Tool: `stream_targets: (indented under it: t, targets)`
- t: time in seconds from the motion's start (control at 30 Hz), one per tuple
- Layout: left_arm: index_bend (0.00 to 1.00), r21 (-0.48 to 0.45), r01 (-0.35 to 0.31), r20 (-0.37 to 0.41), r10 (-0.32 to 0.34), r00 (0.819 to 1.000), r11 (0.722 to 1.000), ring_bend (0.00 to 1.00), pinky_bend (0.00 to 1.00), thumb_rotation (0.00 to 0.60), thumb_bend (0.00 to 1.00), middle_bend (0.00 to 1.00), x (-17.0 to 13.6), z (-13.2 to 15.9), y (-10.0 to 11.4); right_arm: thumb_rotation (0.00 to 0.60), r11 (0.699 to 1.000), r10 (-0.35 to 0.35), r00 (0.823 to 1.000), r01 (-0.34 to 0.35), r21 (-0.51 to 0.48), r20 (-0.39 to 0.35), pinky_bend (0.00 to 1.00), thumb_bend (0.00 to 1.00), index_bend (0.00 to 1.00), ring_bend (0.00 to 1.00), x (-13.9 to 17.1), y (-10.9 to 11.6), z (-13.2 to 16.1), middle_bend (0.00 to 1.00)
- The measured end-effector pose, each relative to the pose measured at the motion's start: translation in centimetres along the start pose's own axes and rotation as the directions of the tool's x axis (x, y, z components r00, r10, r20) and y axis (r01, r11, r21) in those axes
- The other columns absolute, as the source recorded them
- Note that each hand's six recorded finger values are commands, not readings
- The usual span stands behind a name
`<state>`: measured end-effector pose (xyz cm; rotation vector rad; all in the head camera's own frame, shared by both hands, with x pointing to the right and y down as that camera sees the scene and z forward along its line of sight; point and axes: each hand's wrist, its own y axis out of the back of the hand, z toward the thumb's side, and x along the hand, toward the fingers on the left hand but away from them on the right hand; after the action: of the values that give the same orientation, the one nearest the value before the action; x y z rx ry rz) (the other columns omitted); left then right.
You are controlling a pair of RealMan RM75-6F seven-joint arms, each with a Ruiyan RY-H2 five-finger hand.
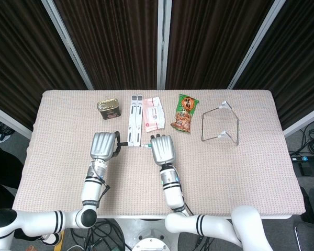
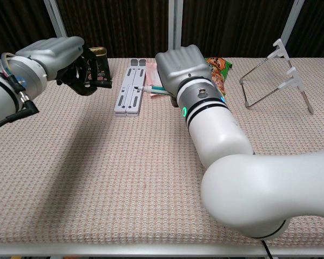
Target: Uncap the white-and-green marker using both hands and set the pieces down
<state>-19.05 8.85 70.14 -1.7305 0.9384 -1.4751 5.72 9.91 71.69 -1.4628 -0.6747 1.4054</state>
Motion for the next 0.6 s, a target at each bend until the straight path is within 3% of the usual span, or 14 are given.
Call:
stream_targets:
  t: [0.37,0.53,0.6]
  targets:
    - [0.67,-0.082,0.033,-0.065,-0.039,0.997,0.996,0.63,0.68,0.6,0.37,0.7,-1.8,-4.1,-2.1,0.6,0.999,0.036,0.999,-0.037,0.029,0.015,0.73,0.38,0.67,0.62,2.3,-1.8,-4.3,0.63]
    - [0.62,-0.116,0.062,-0.084,-0.072,0.994,0.991,0.59,0.67,0.6,0.36,0.66,-2.5,-5.2,-4.4,0.6,0.992,0.119,0.991,-0.122,0.04,0.065,0.74,0.37,0.67,0.62,3.8,-4.5,-7.8,0.63]
    - [0.57,-0.128,0.074,-0.08,-0.084,0.993,0.989,0.53,0.63,0.6,0.3,0.61,-2.6,-5.1,-5.3,0.6,0.988,0.148,0.986,-0.15,0.03,0.075,0.74,0.37,0.67,0.62,4.2,-5.5,-8.5,0.62]
